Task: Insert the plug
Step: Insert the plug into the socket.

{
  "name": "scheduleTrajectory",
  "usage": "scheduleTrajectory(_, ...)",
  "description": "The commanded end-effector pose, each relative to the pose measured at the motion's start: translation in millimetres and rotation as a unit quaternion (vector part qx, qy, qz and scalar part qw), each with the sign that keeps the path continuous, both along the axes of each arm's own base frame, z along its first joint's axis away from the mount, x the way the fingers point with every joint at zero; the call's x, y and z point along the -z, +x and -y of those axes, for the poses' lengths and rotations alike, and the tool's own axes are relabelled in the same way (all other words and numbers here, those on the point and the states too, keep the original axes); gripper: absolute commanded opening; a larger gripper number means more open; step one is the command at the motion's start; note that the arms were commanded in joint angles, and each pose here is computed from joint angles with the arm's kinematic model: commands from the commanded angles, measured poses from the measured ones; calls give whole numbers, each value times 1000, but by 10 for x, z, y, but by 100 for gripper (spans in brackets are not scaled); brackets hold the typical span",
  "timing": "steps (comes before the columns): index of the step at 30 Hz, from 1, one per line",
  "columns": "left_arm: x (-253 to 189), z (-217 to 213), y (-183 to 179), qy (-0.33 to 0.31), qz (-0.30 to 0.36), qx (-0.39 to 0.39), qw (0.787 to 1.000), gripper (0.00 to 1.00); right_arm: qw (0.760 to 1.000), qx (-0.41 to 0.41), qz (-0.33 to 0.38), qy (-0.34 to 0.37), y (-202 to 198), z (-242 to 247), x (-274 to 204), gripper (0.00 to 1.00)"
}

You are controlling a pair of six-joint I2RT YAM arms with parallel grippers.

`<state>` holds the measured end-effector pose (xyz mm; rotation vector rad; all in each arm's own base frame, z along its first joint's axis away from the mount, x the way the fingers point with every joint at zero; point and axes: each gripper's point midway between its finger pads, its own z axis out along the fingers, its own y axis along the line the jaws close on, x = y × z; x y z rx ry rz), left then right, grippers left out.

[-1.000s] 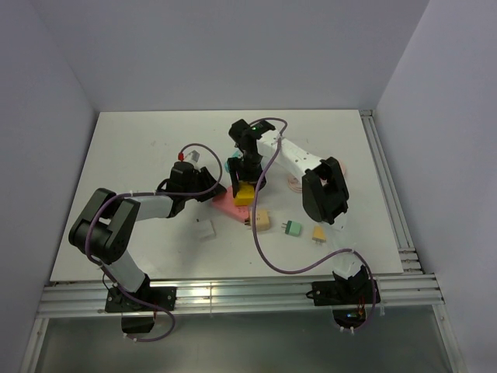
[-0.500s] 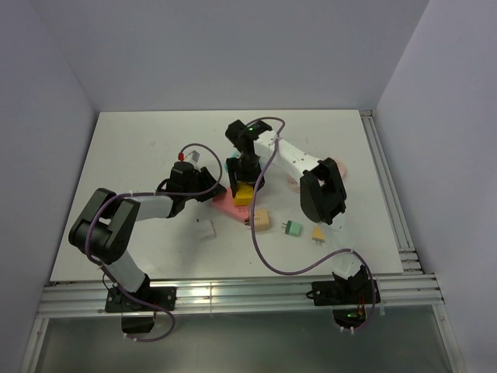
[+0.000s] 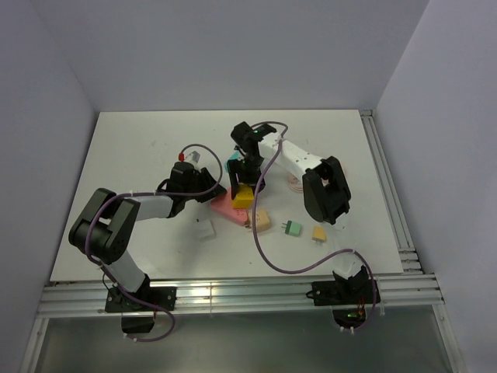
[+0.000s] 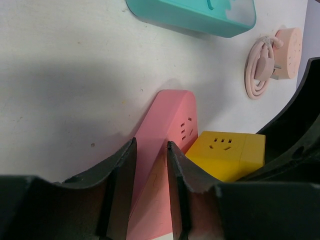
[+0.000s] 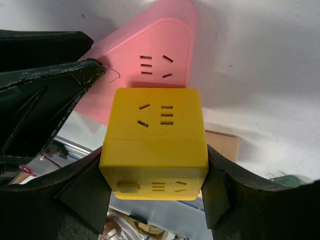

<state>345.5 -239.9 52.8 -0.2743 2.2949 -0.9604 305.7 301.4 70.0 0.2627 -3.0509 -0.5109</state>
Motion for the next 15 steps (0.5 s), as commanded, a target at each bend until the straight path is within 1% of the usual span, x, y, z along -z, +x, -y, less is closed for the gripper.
scheduleTrajectory(1, -200, 38, 45, -10, 33, 8, 999, 36, 988, 0, 26, -151, 155, 391, 601, 0)
scheduleTrajectory(3, -200, 40, 43, -11, 32, 8, 999, 36, 983, 0, 28, -180, 135, 439, 571, 0)
scheduleTrajectory(10, -225, 7, 33, -12, 33, -1, 999, 36, 960, 28, 77, -267, 192, 582, 504, 0)
scheduleTrajectory(13, -304, -19, 33, -22, 30, -2, 999, 36, 959, 30, 84, -271, 151, 613, 543, 0)
scheduleTrajectory(15, -383, -105, 53, -33, 33, -10, 999, 37, 962, 33, 90, -257, 163, 576, 577, 0)
